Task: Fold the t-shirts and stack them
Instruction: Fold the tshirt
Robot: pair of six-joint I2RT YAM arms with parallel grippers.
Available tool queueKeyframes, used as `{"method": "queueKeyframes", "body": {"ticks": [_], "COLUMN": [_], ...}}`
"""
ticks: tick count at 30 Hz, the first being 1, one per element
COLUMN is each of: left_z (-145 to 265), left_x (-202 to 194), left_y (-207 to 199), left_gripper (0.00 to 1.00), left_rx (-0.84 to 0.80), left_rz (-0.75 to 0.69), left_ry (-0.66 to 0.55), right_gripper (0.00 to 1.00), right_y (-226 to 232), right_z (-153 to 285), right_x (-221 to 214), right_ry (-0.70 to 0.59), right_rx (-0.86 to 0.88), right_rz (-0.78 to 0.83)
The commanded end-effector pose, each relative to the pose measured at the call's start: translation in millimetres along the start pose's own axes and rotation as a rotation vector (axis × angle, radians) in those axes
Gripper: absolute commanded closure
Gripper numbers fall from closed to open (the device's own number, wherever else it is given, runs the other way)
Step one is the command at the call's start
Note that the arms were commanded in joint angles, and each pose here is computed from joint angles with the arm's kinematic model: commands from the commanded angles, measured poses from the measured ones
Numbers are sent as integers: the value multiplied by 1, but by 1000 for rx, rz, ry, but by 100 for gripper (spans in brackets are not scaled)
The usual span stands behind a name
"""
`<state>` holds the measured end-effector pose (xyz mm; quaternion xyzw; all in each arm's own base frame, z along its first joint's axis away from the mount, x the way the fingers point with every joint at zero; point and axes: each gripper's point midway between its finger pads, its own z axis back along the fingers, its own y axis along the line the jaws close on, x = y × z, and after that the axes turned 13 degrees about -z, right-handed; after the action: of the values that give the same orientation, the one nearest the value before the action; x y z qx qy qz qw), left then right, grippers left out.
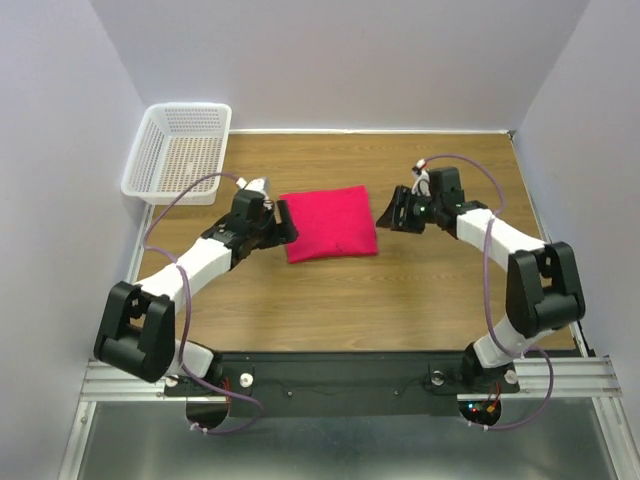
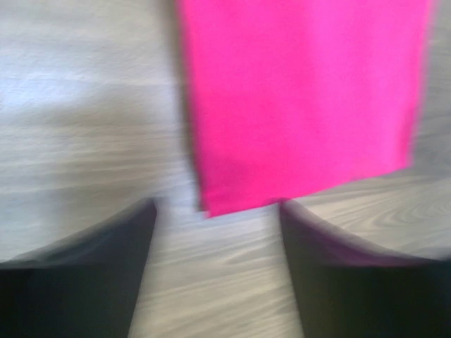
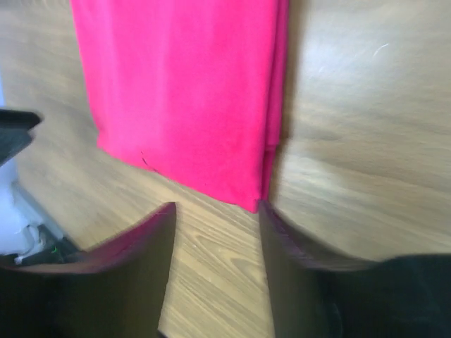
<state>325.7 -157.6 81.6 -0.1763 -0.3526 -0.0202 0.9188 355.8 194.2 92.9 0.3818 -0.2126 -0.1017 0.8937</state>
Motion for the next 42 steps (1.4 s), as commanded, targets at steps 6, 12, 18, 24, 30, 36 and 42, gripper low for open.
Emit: {"method": "queueKeyframes", "body": {"ticks": [6,12,18,24,30,36,42], "left_z": [35,10,-26,-57,-81,-100,-109], "left_x": [56,45,23,-4,-20,-35,-49], "left_y": [-113,-177,-223,-240,-241,-236,-222], "left_gripper": [12,26,32,32,33,40,45], "left_rx": [72,163,130,122,127,138,159], "left_rz": [-489,-786,-984,-1115,-1169,-1200,-1227], "left_ry": [-172,-169,-138,-98,-59,-19,17], "right_gripper": [9,0,0,0,0,0,0], "right_y": [-33,-69,-108,-108,-108,-104,-97], "right_z": [70,105,128,119,110,99,90], "right_x": [32,26,29,25,27,27,31], "right_ry": [-194,-280,-317,-264,-247,-212,-214], "right_rx": [-395,-555,-610,-559,-541,-493,-438], "right_rz": [-10,-106,-242,-283,-293,-307,-324]}}
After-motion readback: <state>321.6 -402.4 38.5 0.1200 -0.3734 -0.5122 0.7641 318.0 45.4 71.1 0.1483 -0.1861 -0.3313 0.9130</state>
